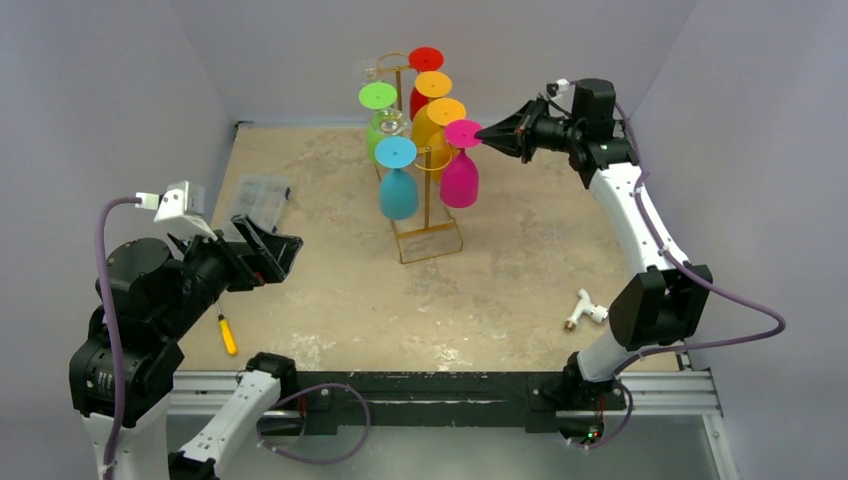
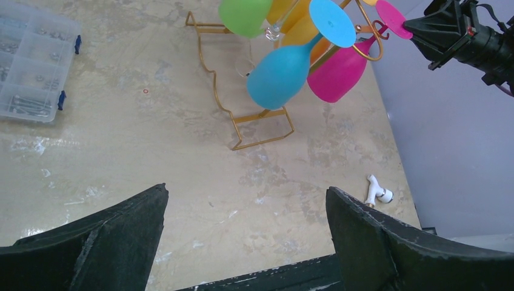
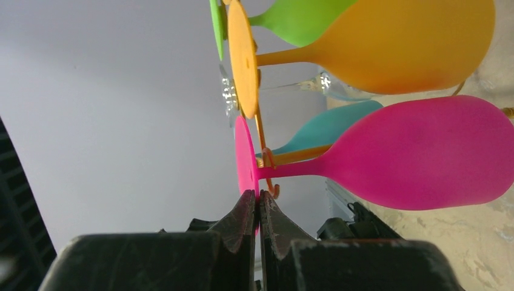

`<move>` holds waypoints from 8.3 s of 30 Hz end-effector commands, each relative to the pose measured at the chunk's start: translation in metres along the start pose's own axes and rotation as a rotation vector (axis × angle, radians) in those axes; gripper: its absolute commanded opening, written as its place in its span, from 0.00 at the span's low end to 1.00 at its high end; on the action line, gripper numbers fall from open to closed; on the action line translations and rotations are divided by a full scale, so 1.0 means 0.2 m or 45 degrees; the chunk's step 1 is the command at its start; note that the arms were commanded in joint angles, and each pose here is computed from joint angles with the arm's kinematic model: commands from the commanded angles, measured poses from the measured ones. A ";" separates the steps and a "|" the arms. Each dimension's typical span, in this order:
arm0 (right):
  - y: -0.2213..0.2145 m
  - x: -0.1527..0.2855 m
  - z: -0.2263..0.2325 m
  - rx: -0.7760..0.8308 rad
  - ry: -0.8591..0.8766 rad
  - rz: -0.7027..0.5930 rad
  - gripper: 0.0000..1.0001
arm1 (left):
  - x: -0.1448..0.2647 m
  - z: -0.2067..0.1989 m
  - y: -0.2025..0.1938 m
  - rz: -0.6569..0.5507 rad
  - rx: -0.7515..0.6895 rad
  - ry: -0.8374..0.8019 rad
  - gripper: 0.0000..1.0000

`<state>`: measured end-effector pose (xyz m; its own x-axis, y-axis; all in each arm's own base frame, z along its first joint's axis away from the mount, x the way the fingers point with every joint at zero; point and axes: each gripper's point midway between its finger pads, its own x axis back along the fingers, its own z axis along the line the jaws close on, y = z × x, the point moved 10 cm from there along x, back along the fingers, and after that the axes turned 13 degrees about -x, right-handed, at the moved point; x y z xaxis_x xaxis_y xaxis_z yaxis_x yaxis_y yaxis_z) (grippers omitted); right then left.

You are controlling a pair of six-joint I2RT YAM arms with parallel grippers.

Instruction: Take the wine glass off the wine glass rack

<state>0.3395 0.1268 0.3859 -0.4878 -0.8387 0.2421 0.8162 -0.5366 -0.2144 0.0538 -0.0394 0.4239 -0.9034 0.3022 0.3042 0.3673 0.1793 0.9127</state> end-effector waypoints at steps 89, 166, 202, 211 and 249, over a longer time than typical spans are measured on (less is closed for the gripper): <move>-0.57 0.76 0.97 0.467 1.079 -0.086 0.00 | -0.29 -0.35 0.60 -0.223 0.093 -0.894 0.97; -0.95 0.52 0.96 0.127 1.261 0.448 0.00 | -0.46 -0.47 1.02 -0.435 0.260 -1.572 0.92; -0.86 0.32 0.85 -0.049 1.343 0.524 0.00 | -0.37 -0.47 1.00 -0.484 0.351 -1.711 0.28; -0.85 0.31 0.84 -0.043 1.349 0.507 0.00 | -0.35 -0.47 0.98 -0.486 0.349 -1.595 0.04; -0.87 0.29 0.51 0.570 0.442 0.060 0.96 | -0.22 -0.23 0.67 -0.167 0.231 -0.327 0.00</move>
<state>0.2166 0.1898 0.5275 -0.4481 -0.8810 -0.1517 0.8779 -0.4657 0.1115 0.1260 -0.0864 0.5803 -0.7439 0.6535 -0.1399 0.2334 0.4502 0.8619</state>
